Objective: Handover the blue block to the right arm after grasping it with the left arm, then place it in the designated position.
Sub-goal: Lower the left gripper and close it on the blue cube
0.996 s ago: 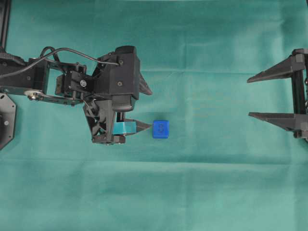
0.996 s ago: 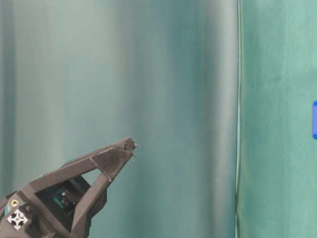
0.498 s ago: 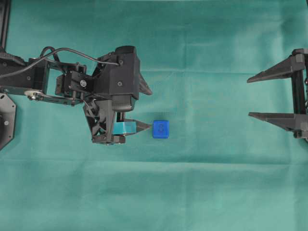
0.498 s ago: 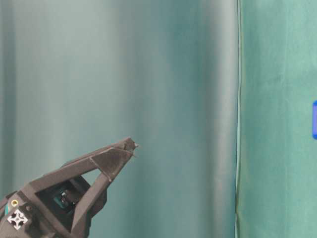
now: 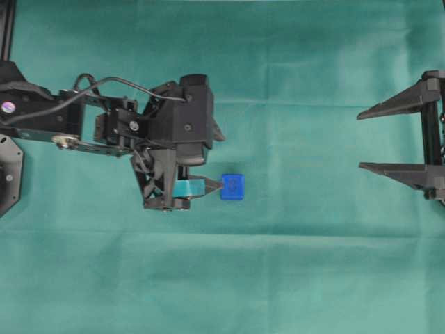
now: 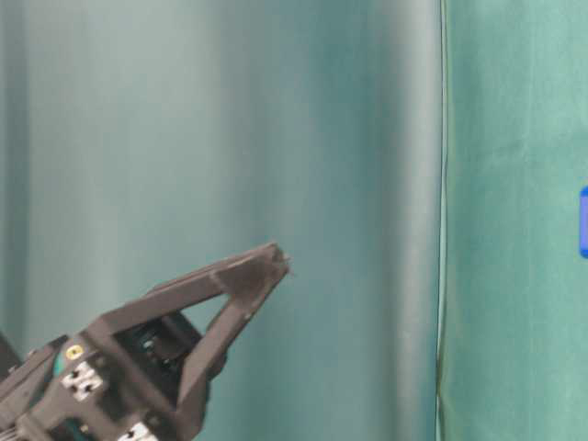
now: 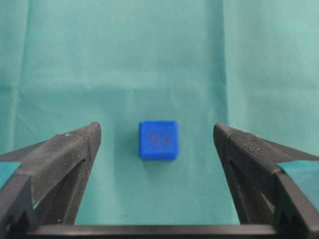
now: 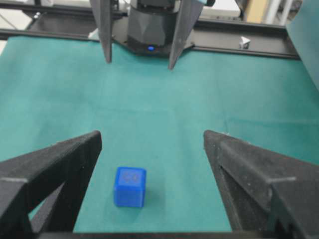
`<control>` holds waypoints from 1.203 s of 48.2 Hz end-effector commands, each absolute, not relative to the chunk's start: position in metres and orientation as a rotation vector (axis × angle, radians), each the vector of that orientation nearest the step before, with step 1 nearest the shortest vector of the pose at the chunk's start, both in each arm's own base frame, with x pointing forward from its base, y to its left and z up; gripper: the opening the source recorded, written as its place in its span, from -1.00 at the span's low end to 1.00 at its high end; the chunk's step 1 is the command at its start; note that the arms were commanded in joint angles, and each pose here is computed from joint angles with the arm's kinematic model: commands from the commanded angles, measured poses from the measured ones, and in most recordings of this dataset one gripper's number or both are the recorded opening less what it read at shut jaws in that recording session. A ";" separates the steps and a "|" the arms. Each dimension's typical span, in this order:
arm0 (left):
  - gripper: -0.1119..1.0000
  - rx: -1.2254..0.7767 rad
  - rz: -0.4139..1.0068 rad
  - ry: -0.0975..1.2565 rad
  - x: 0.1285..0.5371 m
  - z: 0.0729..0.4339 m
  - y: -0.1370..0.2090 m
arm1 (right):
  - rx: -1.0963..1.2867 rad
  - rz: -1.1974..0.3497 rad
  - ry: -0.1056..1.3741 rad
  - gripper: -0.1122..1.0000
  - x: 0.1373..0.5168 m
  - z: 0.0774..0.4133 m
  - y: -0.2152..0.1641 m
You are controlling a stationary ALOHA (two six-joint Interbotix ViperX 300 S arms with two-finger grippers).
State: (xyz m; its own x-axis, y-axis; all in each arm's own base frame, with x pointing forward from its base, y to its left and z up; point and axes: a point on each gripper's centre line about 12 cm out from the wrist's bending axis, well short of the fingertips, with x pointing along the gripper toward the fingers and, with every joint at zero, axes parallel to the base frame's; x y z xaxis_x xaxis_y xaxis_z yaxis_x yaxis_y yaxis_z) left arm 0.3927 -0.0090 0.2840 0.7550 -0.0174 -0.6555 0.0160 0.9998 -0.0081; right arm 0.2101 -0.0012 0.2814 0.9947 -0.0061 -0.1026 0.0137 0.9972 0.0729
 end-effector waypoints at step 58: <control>1.00 0.006 -0.019 0.818 0.433 0.124 -0.009 | 0.074 -0.010 0.116 0.90 0.212 0.284 -0.001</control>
State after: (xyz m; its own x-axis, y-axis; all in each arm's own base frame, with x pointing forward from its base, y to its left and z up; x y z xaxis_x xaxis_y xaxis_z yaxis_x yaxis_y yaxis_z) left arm 0.4276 -0.0098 0.1172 0.6565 -0.0149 -0.7542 0.0182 0.9998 -0.0039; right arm 0.2102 -0.0008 0.2779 0.9915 -0.0041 -0.1300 0.0135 0.9974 0.0712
